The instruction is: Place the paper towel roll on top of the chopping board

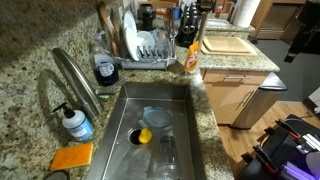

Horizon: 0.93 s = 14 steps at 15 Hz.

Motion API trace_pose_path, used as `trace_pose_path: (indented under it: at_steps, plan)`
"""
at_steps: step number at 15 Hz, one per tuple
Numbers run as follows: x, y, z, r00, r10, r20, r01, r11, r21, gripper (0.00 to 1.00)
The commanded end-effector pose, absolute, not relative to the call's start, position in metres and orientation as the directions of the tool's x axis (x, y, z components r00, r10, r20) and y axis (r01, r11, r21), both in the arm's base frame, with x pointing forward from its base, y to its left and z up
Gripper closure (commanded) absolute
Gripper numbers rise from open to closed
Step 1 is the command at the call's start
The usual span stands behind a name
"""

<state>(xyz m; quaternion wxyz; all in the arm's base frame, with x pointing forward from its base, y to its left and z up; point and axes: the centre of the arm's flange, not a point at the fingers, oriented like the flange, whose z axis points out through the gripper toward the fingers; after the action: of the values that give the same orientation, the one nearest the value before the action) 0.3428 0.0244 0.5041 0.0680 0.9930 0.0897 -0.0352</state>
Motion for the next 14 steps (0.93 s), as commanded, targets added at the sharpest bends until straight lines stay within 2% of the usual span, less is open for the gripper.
trace_pose_path:
  at_steps: [1,5,6,8,12,14]
  plan:
    - [0.343,0.024,0.504,0.981,0.173,-0.082,0.183,-0.975,0.129,0.00]
    - [0.343,0.024,0.504,0.981,0.173,-0.082,0.183,-0.975,0.129,0.00]
    - [0.362,0.009,0.508,0.993,0.109,-0.051,0.114,-0.986,0.118,0.00]
    - [0.402,-0.036,0.523,0.999,0.007,0.053,0.002,-0.996,0.094,0.00]
    - [0.446,-0.122,0.556,0.947,-0.157,0.280,-0.167,-0.986,0.010,0.00]
    - [0.469,-0.146,0.554,0.915,-0.223,0.337,-0.218,-0.974,-0.053,0.00]
